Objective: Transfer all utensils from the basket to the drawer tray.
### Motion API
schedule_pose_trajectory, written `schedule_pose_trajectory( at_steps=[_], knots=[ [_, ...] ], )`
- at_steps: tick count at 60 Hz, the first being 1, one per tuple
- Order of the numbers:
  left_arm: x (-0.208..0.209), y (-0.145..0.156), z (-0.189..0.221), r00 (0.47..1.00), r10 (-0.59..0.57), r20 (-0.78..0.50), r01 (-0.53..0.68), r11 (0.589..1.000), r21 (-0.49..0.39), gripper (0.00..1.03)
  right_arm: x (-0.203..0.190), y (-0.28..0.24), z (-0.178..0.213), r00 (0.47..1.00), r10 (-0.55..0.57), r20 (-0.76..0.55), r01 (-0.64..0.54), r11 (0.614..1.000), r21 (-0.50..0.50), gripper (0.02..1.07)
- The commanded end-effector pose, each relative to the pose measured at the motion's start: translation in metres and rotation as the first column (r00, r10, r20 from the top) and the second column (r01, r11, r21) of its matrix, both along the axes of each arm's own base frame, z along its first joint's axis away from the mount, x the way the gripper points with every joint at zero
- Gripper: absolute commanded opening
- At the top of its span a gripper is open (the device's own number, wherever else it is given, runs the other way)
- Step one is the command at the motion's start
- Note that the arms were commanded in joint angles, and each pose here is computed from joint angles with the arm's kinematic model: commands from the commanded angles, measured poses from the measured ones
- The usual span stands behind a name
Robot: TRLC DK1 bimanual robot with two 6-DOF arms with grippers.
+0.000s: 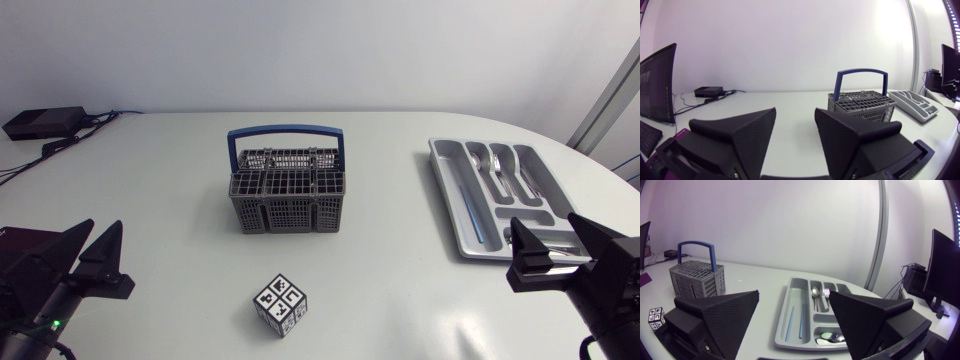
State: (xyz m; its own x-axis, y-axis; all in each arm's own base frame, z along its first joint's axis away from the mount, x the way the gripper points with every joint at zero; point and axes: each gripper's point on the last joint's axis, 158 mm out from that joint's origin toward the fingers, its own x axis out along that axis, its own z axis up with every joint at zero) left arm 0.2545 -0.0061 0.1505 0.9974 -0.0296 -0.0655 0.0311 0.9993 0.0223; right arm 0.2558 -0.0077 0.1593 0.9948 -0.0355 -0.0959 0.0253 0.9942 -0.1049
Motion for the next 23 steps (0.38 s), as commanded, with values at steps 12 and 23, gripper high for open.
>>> schedule_pose_trajectory(
  at_steps=[12, 23],
  knots=[
    [0.0006, 0.0034, -0.019, 0.999, 0.017, -0.032, -0.018, 1.0, -0.023, 0.55, -0.0014, 0.0058, -0.0102, 0.999, 0.015, 0.042, -0.02, 0.994, 0.103, 1.03],
    [0.0006, 0.0034, -0.019, 0.999, 0.017, -0.032, -0.018, 1.0, -0.023, 0.56, -0.0014, 0.0058, -0.0102, 0.999, 0.015, 0.042, -0.02, 0.994, 0.103, 1.03]
  ],
)
